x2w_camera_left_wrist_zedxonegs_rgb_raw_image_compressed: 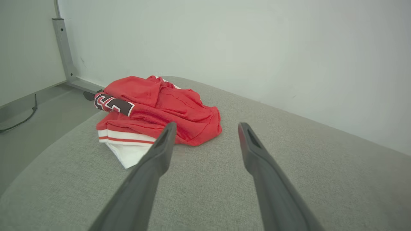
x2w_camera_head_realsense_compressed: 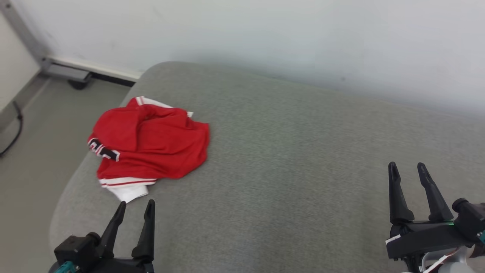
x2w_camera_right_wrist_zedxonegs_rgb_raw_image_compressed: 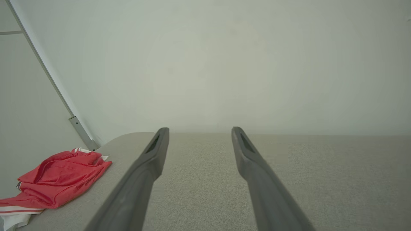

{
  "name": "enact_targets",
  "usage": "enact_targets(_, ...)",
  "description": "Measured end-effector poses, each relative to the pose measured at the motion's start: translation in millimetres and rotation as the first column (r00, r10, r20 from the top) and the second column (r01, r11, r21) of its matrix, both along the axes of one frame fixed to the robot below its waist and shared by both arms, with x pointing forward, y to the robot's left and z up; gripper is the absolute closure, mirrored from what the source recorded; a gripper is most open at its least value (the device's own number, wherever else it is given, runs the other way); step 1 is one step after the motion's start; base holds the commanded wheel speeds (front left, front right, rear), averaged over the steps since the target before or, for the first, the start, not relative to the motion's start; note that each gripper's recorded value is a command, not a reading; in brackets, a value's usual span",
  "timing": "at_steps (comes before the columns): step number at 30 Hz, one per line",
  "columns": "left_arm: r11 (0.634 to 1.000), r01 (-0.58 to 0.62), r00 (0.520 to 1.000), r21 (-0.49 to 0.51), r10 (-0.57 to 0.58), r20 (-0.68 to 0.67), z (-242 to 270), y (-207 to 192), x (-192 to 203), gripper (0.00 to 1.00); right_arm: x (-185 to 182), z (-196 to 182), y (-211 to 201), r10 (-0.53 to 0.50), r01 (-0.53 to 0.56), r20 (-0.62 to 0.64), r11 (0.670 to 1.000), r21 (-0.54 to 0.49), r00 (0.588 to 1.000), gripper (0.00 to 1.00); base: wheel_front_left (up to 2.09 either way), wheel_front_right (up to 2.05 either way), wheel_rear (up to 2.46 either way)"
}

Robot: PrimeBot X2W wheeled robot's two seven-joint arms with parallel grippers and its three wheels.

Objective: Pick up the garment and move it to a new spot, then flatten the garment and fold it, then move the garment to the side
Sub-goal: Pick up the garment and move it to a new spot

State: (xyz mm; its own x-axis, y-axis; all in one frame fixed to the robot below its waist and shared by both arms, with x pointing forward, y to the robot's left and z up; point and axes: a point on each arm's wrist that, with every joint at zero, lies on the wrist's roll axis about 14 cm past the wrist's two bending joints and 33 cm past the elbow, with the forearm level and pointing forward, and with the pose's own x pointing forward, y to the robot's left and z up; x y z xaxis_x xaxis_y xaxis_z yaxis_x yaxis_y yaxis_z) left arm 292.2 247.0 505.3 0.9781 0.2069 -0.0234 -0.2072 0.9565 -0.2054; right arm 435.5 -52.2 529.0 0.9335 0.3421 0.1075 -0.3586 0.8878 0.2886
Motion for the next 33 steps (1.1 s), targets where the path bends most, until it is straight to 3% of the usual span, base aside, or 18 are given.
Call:
enact_targets(7, 0.995, -0.099, 0.995, 0.008, 0.1, -0.012, -1, 26, -25, 0.0, -3, 0, 47, 0.123, -0.123, -0.003, 0.992, 0.012, 0.992, 0.0, 0.0, 0.0, 0.0)
enact_targets(12, 0.994, -0.107, 0.994, -0.009, 0.107, -0.036, -5, 30, -29, 0.0, -4, 0, 59, 0.156, -0.156, 0.0, 0.988, 0.01, 0.988, 0.0, 0.0, 0.0, 0.0)
enact_targets(24, 0.996, 0.029, 0.986, -0.087, -0.043, -0.162, 11, 20, 65, 0.0, -5, 3, 63, 0.218, -0.216, 0.021, 0.974, -0.07, 0.976, 0.0, 0.0, 0.0, 0.0)
enact_targets(28, 0.989, -0.003, 0.952, -0.149, -0.043, -0.303, -14, 24, 81, 0.0, -3, 3, 61, 0.236, -0.232, 0.021, 0.967, -0.103, 0.972, 0.0, 0.0, 0.0, 0.0)
enact_targets(33, 0.989, -0.06, 0.906, -0.138, -0.004, -0.424, -34, 42, 90, 0.0, -1, 6, 57, 0.241, -0.235, 0.03, 0.963, -0.133, 0.97, 0.0, 0.0, 0.0, 0.0)
